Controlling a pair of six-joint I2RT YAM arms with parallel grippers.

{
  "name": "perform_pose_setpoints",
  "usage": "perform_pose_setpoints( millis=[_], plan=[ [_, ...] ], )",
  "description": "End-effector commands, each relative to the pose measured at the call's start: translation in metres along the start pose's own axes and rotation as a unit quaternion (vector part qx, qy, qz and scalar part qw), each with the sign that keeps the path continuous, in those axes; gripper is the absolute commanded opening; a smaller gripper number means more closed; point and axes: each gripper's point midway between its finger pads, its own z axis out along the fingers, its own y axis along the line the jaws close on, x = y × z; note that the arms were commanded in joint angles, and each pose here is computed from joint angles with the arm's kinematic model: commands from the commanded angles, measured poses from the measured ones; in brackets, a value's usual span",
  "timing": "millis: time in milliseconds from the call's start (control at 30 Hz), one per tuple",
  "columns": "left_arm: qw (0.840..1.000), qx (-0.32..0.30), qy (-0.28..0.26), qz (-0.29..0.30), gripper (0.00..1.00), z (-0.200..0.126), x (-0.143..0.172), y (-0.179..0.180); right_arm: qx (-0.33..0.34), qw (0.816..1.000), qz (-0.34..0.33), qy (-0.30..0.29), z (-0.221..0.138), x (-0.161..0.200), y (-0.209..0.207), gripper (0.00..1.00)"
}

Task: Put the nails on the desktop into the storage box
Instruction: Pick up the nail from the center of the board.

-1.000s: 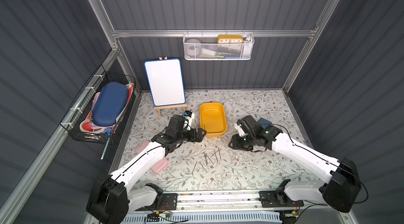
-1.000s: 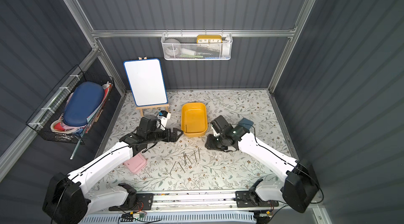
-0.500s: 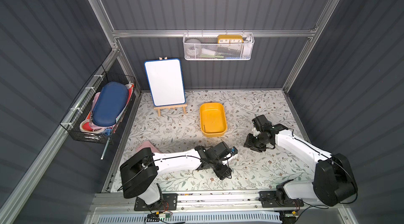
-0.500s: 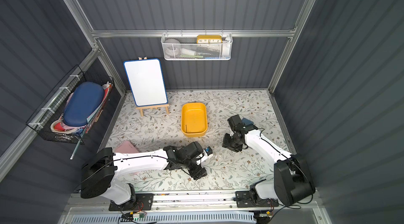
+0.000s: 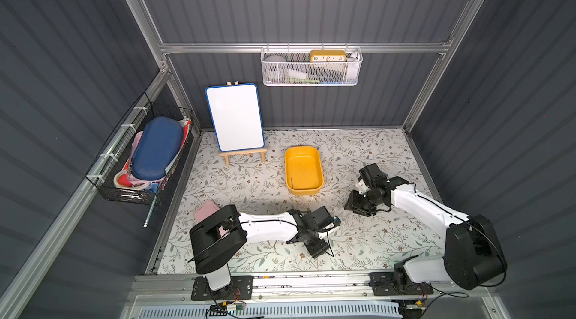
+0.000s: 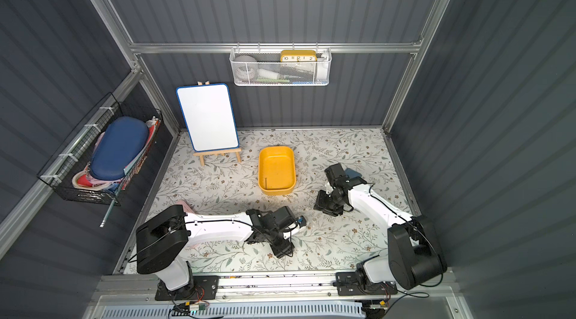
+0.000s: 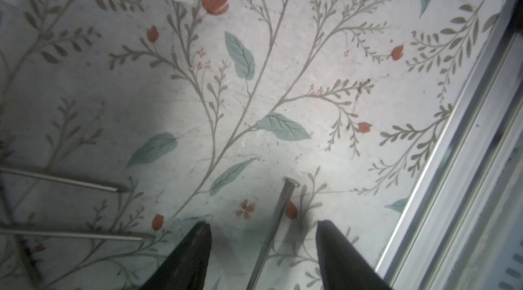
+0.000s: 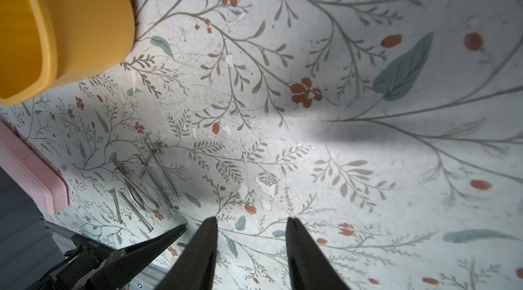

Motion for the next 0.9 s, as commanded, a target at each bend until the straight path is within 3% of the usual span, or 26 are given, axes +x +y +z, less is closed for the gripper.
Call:
perform_pose_setpoints(
  millis=[0, 300, 500, 700, 867],
  plan=[
    [0.999, -0.002, 0.037, 0.008, 0.64, 0.01, 0.013, 0.0, -0.005, 1.0, -0.002, 0.006, 0.004, 0.002, -0.001, 0.44],
    [0.996, 0.018, 0.085, 0.013, 0.42, 0.029, 0.029, -0.016, -0.014, 1.0, -0.002, 0.015, 0.009, 0.004, 0.0, 0.4],
    [0.994, 0.01, 0.113, -0.004, 0.46, 0.03, 0.041, -0.023, -0.014, 1.0, -0.005, 0.014, 0.01, 0.008, -0.003, 0.4],
    [0.99, -0.037, 0.132, -0.03, 0.61, 0.021, 0.048, -0.009, -0.018, 1.0, -0.004, 0.018, 0.012, 0.01, -0.003, 0.4],
    [0.985, -0.067, 0.154, -0.039, 0.63, 0.019, 0.056, 0.0, -0.021, 1.0, -0.004, 0.019, 0.014, 0.011, -0.003, 0.4]
  ],
)
